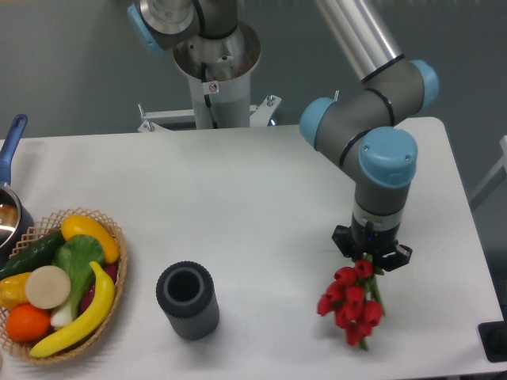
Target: Place the flowers on the table
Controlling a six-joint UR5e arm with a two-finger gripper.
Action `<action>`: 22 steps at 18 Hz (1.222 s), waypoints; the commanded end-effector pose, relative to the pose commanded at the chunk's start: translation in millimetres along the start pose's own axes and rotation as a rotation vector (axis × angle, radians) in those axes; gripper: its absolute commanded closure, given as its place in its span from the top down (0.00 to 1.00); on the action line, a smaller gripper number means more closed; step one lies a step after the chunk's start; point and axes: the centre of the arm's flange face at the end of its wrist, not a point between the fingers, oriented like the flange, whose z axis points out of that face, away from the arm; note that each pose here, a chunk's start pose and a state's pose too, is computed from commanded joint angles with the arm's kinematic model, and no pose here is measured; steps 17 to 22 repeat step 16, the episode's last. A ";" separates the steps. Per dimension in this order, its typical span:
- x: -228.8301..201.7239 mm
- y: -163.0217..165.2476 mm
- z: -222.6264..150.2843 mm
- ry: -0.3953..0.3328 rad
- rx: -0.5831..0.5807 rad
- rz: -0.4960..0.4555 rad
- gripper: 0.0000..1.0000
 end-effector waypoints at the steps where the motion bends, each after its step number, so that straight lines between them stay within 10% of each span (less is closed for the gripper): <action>1: 0.2 0.5 -0.5 -0.002 -0.003 0.000 1.00; 22: -17.0 24.4 -11.4 -0.059 0.020 0.101 1.00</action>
